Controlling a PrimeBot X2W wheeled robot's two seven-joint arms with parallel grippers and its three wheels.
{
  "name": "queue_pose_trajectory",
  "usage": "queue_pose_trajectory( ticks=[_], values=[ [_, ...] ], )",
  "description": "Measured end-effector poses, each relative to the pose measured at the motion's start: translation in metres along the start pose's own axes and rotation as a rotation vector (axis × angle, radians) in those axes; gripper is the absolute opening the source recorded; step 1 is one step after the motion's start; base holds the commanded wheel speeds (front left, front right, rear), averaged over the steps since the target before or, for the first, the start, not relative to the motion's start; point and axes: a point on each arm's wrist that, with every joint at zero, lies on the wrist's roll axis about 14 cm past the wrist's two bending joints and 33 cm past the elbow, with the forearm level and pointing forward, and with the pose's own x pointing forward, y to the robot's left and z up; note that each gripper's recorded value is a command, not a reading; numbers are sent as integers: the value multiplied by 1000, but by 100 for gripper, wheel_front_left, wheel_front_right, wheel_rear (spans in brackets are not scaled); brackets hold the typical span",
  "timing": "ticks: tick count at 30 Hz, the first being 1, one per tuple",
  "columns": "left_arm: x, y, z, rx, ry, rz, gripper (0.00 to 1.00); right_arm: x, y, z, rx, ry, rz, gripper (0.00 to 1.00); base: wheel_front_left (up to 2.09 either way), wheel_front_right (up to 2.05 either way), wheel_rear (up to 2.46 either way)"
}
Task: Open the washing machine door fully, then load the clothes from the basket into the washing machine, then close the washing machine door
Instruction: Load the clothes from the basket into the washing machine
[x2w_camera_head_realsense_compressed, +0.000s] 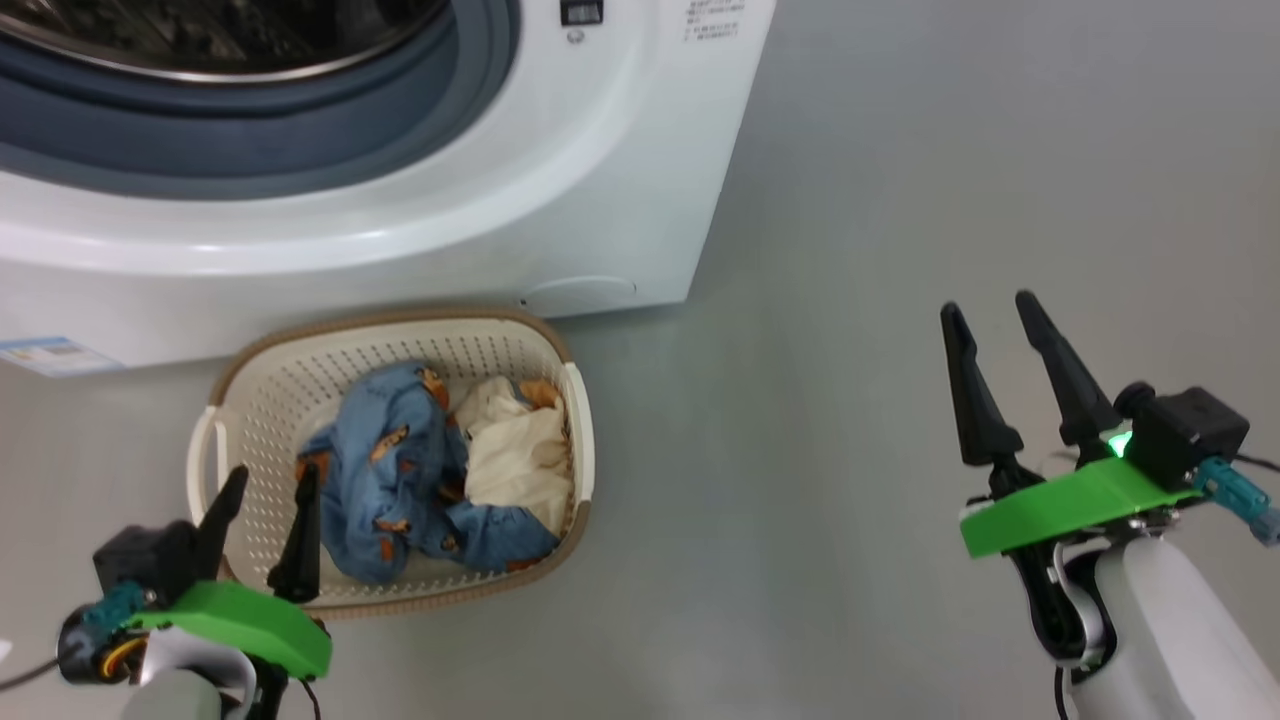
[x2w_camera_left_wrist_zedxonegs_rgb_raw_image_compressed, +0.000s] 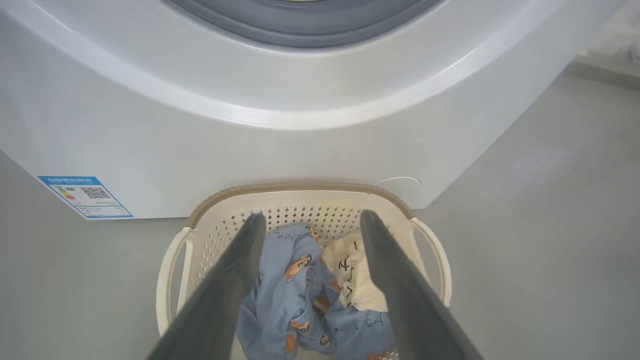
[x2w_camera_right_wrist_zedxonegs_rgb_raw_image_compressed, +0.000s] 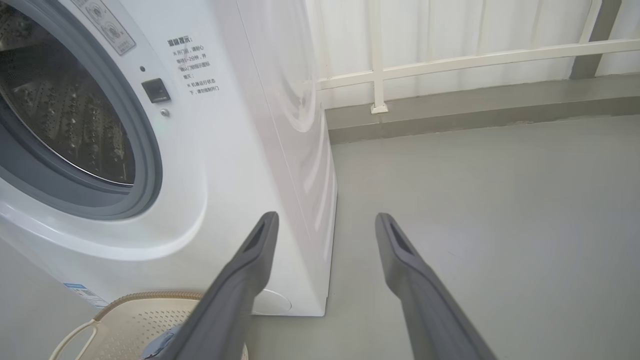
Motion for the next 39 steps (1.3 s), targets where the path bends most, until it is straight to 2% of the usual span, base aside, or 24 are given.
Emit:
queue_pose_trajectory(
  ticks=[11, 21, 30, 39],
  values=[
    [38, 7, -54, 43, 192, -11, 100, 30, -6, -21, -15, 30, -1, 100, 0, 0, 0],
    [73, 17, -92, 128, 341, -30, 100, 50, -11, -46, -4, 63, -9, 100, 0, 0, 0],
    [102, 24, -121, 217, 462, -62, 100, 64, -16, -70, 3, 96, -19, 100, 0, 0, 0],
    [120, 32, -154, 248, 591, -70, 100, 69, -26, -89, -4, 127, -38, 100, 0, 0, 0]
  ],
)
